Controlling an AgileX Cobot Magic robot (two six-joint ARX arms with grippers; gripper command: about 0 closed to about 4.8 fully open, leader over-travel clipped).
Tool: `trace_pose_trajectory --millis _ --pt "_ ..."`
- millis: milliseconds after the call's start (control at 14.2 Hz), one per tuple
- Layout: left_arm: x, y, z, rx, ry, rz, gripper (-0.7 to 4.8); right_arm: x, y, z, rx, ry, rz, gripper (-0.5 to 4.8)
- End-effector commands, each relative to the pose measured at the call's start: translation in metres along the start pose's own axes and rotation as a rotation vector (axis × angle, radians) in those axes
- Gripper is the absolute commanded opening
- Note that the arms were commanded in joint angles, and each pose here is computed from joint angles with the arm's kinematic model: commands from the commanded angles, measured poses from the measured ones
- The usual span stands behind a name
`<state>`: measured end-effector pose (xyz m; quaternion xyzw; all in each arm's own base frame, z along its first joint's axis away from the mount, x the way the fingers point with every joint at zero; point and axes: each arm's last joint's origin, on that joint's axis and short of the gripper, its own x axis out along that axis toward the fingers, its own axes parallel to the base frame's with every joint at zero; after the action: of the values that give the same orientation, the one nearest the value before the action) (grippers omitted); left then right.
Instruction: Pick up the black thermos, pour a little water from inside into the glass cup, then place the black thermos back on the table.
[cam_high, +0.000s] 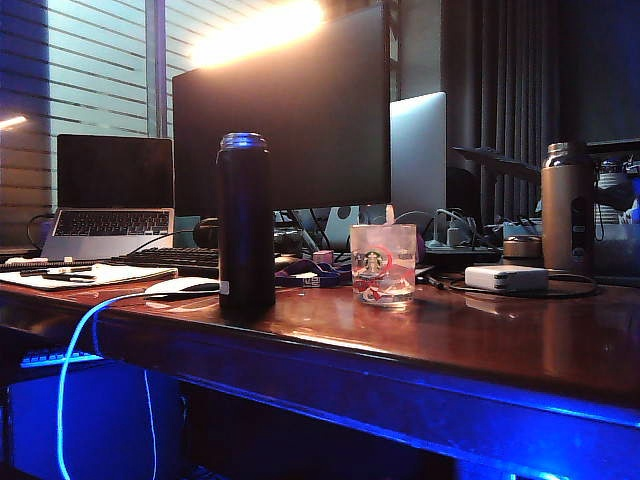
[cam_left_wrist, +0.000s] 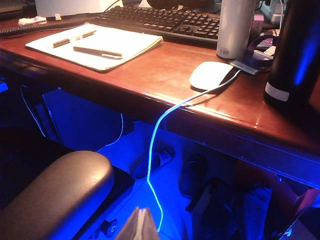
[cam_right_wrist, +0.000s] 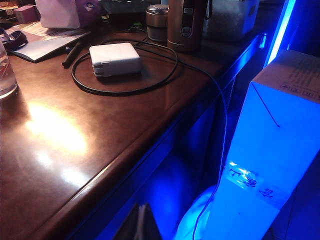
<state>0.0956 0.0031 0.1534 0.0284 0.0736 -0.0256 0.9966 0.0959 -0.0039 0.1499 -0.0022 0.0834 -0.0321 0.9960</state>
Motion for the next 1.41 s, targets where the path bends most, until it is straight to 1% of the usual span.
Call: trace_pose_trajectory --millis 70,352,493,845,986,1057,1127,1198,1268,1339,1409 --pt "0.001 0.000 -0.004 -0.001 0.020 -0.001 -0.03 0.000 0.000 0.000 0.004 -0.010 -0.004 -0.01" --pt "0.001 0.000 -0.004 -0.001 0.020 -0.001 -0.03 0.000 0.000 0.000 -0.003 -0.011 -0.010 -0.01" --pt "0.001 0.000 -0.004 -0.001 0.020 -0.001 -0.03 0.000 -0.001 0.000 -0.014 -0.010 -0.042 -0.01" --pt "0.001 0.000 -0.004 -0.001 0.020 -0.001 -0.03 0.000 -0.001 0.000 -0.016 -0.010 -0.037 -0.01" --pt "0.001 0.000 -0.004 -0.001 0.020 -0.001 -0.03 0.000 0.001 0.002 0.042 -0.033 0.042 -0.01" --pt "0.001 0.000 -0.004 -0.002 0.020 -0.001 -0.03 0.000 0.002 0.006 0.181 -0.066 0.069 -0.01" --pt "0.001 0.000 -0.004 -0.002 0.020 -0.002 -0.03 -0.001 0.003 0.012 0.335 -0.113 0.131 -0.01" --pt "0.001 0.000 -0.004 -0.002 0.019 -0.001 -0.03 -0.003 0.005 0.021 0.384 -0.191 0.216 -0.01" --pt "0.001 0.000 -0.004 -0.002 0.020 -0.001 -0.03 -0.005 0.006 0.028 0.410 -0.230 0.262 -0.01" --pt "0.001 0.000 -0.004 -0.002 0.019 -0.001 -0.03 -0.008 0.006 0.036 0.455 -0.236 0.296 -0.01" --pt "0.001 0.000 -0.004 -0.002 0.019 -0.002 -0.03 -0.011 0.007 0.043 0.451 -0.235 0.328 -0.01"
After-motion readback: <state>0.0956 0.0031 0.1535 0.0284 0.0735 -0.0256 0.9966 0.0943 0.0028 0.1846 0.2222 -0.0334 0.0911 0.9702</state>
